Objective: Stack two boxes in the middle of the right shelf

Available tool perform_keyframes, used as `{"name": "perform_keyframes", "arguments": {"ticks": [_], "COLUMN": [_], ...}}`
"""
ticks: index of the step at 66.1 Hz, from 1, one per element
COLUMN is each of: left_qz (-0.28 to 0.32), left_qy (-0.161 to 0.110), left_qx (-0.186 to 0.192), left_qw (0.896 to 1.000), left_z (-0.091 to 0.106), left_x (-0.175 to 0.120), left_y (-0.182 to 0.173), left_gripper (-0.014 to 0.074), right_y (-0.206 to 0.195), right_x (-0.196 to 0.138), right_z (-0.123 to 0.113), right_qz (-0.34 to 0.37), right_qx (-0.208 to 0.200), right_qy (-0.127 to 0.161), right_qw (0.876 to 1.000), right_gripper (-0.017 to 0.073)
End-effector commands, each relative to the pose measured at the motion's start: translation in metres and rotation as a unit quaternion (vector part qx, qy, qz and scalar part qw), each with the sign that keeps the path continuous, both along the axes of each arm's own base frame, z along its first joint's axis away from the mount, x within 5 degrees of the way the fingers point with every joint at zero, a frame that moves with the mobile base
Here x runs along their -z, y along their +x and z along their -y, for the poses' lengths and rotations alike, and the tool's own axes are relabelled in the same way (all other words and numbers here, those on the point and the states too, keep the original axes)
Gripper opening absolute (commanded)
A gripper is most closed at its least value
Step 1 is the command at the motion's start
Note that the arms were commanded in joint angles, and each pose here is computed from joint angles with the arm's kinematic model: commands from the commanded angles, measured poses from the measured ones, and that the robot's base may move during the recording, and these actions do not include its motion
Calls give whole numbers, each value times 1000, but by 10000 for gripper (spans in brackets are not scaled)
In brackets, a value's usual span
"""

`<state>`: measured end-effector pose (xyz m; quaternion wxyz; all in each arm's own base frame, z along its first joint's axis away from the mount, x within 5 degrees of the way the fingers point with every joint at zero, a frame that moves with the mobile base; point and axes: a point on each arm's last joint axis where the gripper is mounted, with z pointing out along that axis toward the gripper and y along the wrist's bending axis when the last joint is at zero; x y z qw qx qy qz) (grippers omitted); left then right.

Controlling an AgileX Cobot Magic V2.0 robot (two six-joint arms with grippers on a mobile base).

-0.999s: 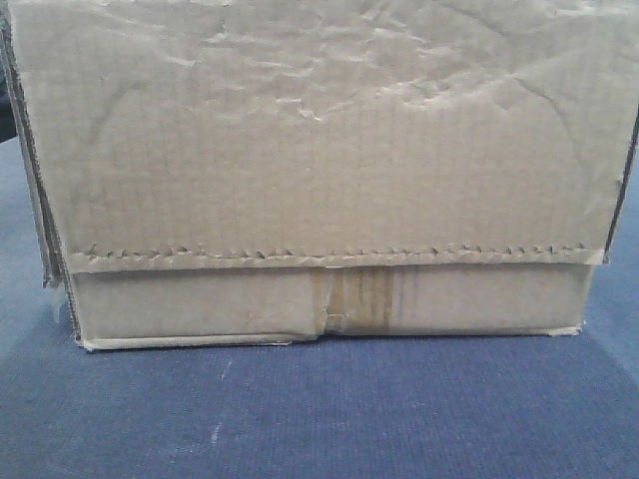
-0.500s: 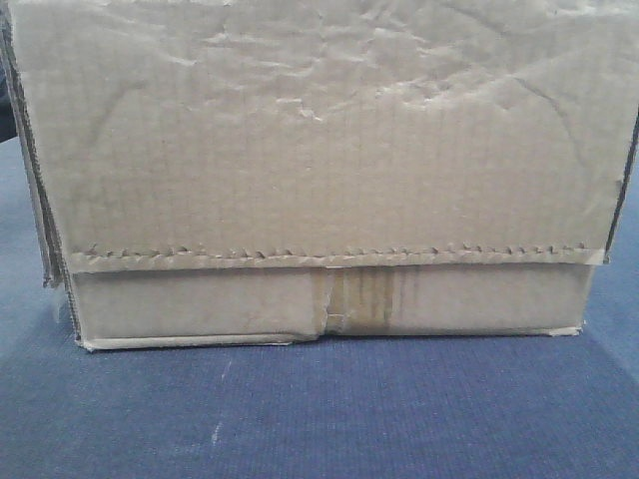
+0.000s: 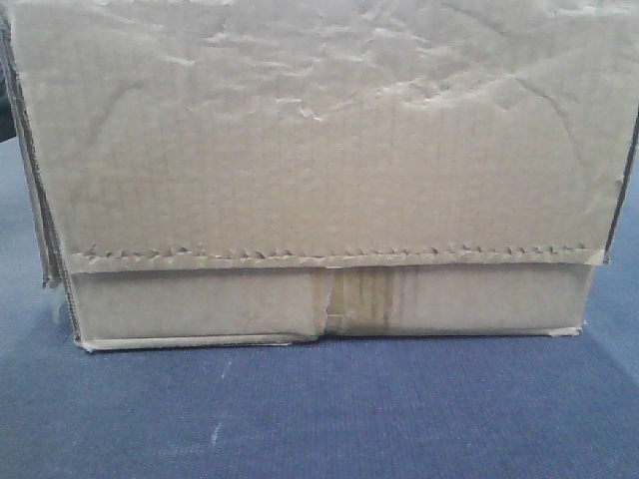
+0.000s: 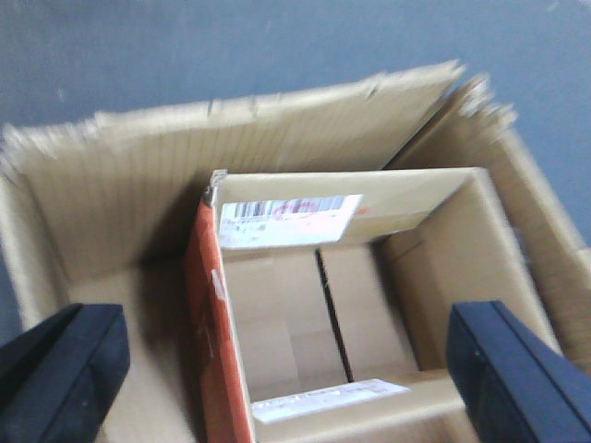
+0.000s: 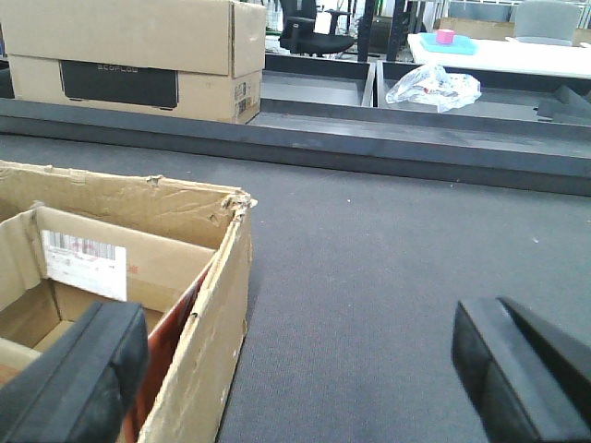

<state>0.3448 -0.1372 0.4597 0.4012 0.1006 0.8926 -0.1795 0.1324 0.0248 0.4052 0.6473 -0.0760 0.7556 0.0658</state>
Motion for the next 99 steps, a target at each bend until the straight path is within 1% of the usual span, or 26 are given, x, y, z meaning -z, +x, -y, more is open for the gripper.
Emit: {"name": "perform_keyframes", "arguments": {"ticks": [1, 8, 14, 19, 24, 26, 28, 32, 44, 47, 54, 58, 64, 72, 78, 92, 99], "left_qz": [36, 57, 52, 62, 65, 61, 52, 39, -24, -43, -99, -108, -116, -132, -136, -148, -166], "left_qy": [8, 53, 91, 105, 133, 137, 140, 146, 168, 163, 139, 125, 122, 126, 120, 95, 101], "left_qx": [-8, -34, -57, -71, -84, -84, -83, -81, -68, -60, -34, -27, -33, -39, -48, -61, -63], "left_qw": [999, 996, 993, 990, 985, 985, 985, 985, 983, 984, 985, 986, 985, 982, 982, 983, 979], "left_z": [-10, -26, -39, -46, -51, -51, -51, -50, -46, -44, -35, -31, -30, -30, -31, -38, -39], "left_x": [-29, -43, -48, -51, -49, -46, -41, -33, 4, 14, 42, 55, 71, 92, 101, 107, 115], "left_y": [-23, -39, -50, -52, -51, -50, -49, -47, -40, -39, -39, -36, -33, -32, -30, -24, -21], "left_gripper": [599, 599, 599, 599, 599, 599, 599, 599, 599, 599, 599, 599, 599, 599, 599, 599, 599], "right_y": [-2, -2, 3, 11, 25, 32, 40, 53, 90, 98, 114, 122, 133, 145, 152, 170, 176], "right_x": [-10, -19, -29, -36, -41, -44, -45, -46, -35, -28, -11, 0, 13, 26, 36, 61, 71], "right_z": [0, 0, -2, -5, -14, -17, -23, -30, -41, -43, -47, -50, -52, -57, -61, -66, -67], "right_qz": [10, 4, -17, -39, -80, -95, -121, -164, -256, -278, -320, -345, -375, -398, -416, -451, -466], "right_qx": [0, -4, -8, -18, -38, -46, -59, -71, -81, -82, -83, -84, -85, -91, -96, -94, -94], "right_qy": [-4, -3, -7, -10, -17, -21, -28, -40, -60, -65, -72, -77, -82, -74, -67, -72, -74], "right_qw": [1000, 1000, 1000, 999, 996, 994, 991, 983, 962, 955, 941, 931, 919, 910, 902, 884, 877], "right_gripper": [570, 570, 570, 570, 570, 570, 570, 570, 570, 570, 570, 570, 570, 570, 570, 570, 570]}}
